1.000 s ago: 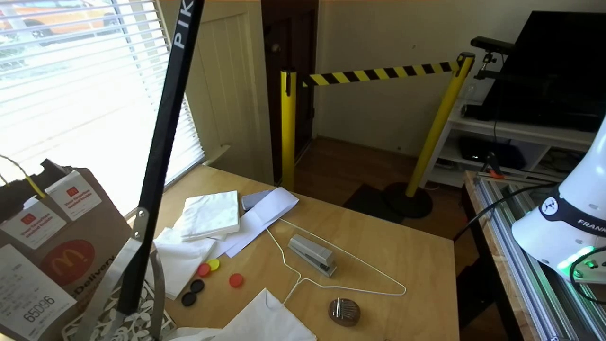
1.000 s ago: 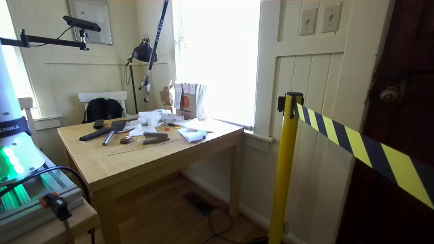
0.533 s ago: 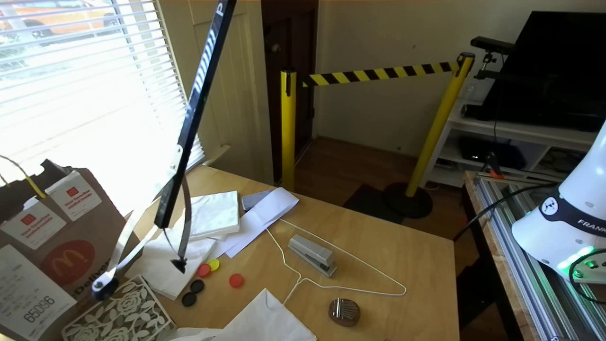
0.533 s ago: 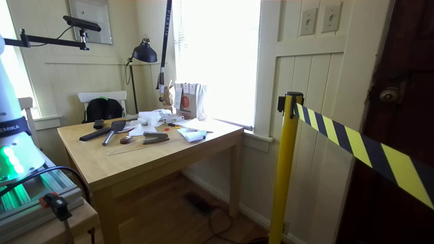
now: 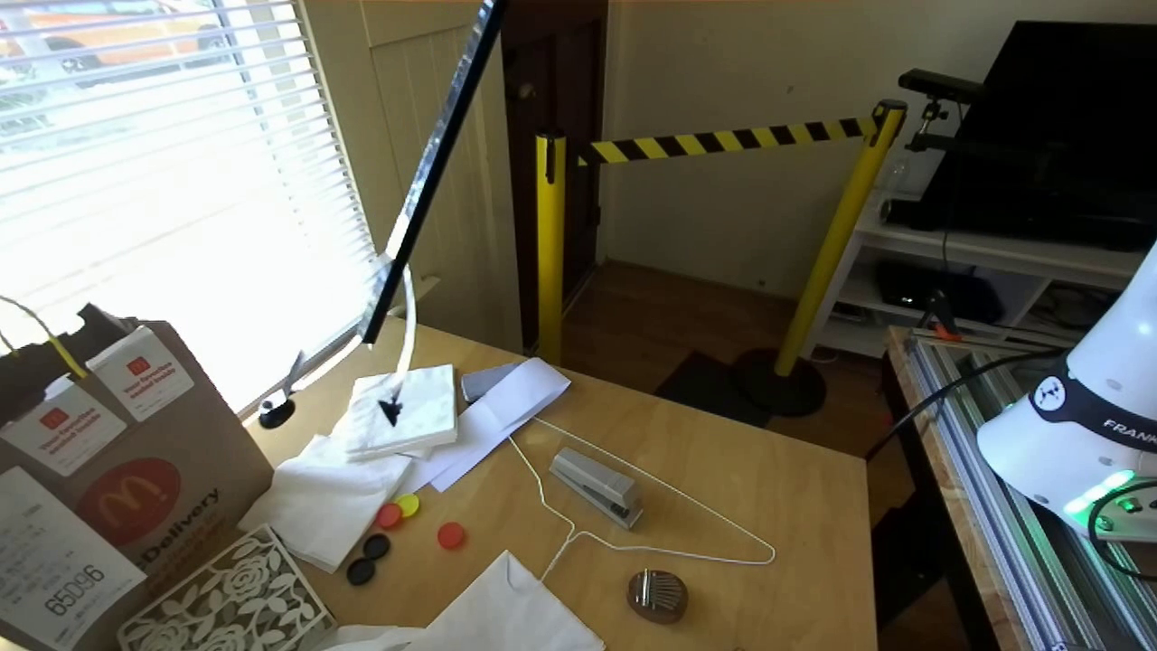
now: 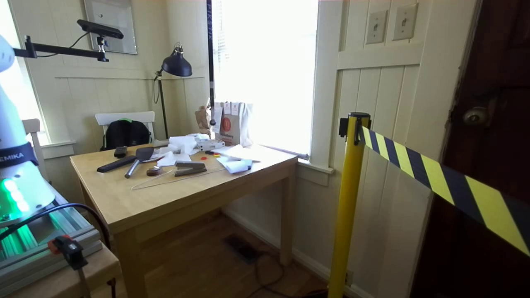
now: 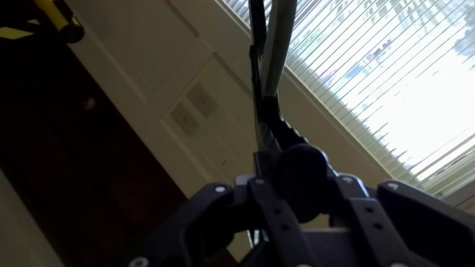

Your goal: Pick up the black object from the table and put it on the floor

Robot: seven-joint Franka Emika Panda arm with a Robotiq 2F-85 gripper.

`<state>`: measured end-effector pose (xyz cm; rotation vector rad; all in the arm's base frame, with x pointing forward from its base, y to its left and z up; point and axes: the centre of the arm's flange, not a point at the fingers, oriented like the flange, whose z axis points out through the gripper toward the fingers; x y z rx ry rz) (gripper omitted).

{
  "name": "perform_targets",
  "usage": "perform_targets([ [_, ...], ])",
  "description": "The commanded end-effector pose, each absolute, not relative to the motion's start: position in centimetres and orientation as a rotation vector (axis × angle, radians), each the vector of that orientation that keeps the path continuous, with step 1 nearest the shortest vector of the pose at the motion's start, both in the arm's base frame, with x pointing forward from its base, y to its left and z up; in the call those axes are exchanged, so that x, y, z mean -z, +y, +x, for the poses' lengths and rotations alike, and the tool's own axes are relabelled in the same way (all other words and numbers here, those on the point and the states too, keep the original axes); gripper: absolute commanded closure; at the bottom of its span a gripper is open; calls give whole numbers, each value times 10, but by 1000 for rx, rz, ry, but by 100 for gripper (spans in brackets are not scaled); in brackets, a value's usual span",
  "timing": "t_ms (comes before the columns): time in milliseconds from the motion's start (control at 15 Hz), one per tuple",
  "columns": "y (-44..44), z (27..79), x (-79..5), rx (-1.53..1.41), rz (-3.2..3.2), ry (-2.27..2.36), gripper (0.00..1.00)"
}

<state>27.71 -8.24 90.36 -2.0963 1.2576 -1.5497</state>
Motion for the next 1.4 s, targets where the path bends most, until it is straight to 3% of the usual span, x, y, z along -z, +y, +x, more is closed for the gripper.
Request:
perform_targets([
  [0,-66,235,-903,1631,-2015,1499,92],
  [400,-70,200,-900,1706,-1930,1884,93],
  [467,-73,214,-904,1667,-2010,1758,70],
  [867,-77,207,-900,1676,-1986,1849,70],
  [933,-77,207,-900,1676,-1986,1849,93],
  [1333,-126,211,-889,1710,-1941,2143,93],
])
